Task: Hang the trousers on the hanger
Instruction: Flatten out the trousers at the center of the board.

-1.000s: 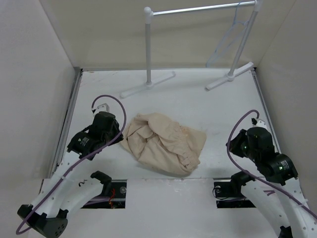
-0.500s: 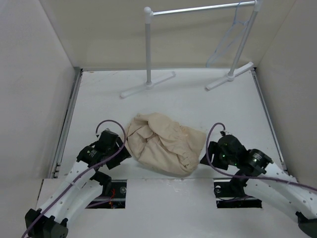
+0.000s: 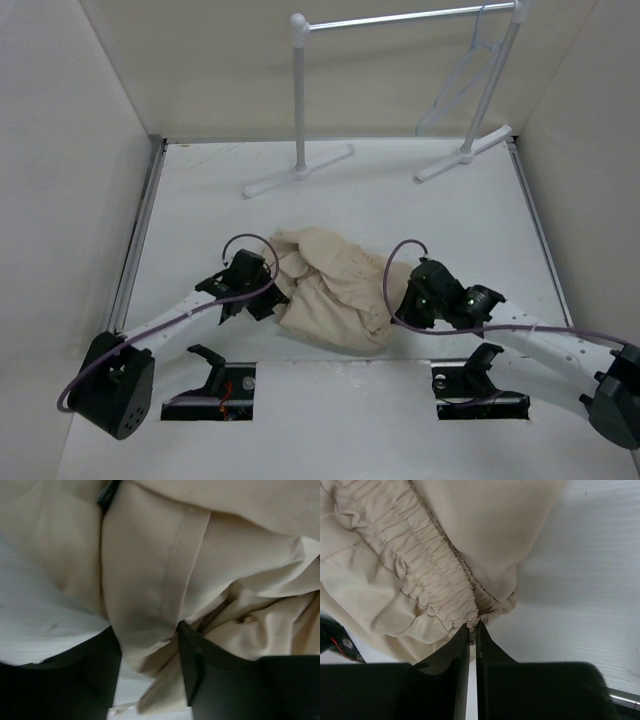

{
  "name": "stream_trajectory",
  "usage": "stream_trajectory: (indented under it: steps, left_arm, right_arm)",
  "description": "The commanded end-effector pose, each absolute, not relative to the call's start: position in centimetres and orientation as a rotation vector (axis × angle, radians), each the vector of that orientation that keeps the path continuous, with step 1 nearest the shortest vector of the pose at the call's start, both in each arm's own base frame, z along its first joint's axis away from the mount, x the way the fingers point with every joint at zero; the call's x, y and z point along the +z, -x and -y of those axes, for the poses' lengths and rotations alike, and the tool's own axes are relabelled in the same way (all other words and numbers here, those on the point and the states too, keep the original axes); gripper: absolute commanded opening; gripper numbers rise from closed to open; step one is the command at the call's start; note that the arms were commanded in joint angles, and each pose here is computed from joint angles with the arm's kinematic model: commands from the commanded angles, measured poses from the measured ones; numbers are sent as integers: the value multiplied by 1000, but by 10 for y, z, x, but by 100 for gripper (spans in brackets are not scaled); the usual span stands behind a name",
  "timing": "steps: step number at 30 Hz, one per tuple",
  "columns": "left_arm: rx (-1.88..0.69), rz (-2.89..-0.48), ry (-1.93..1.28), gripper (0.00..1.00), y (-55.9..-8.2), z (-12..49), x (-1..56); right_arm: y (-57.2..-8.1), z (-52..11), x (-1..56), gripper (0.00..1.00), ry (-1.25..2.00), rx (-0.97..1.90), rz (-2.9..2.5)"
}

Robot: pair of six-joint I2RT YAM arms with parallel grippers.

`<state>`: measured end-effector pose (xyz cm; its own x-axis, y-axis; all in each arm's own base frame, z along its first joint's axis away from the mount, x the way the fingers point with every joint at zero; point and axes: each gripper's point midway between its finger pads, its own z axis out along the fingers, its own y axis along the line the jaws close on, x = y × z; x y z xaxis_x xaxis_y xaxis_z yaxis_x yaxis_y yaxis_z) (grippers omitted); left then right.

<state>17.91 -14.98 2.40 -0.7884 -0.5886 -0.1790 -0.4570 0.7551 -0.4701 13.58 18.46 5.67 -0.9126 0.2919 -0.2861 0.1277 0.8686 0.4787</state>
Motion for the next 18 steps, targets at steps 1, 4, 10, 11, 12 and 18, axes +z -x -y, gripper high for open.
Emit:
stream_trajectory:
  steps: [1, 4, 10, 11, 12, 18]
  left_arm:
    - [-635, -2569, 807, 35, -204, 163, 22]
    - [-648, -2504, 829, 9, -228, 165, 39]
    - [-676, -2195, 838, 1, -302, 134, 161]
    - [-655, -2142, 835, 1, -313, 121, 186]
    - [-636, -2087, 836, 0, -323, 108, 212]
    - [-647, -1772, 828, 1, -354, 46, 371]
  right_arm:
    - [-179, -207, 117, 8, -273, 772, -2471]
    - [-199, -208, 167, 5, -263, 775, -2348]
    - [-228, -194, 314, 4, -181, 774, -2060]
    - [-231, -190, 344, 4, -160, 764, -2002]
    - [-232, -185, 376, 4, -141, 755, -1942]
    - [-217, -153, 540, 4, -98, 768, -1611]
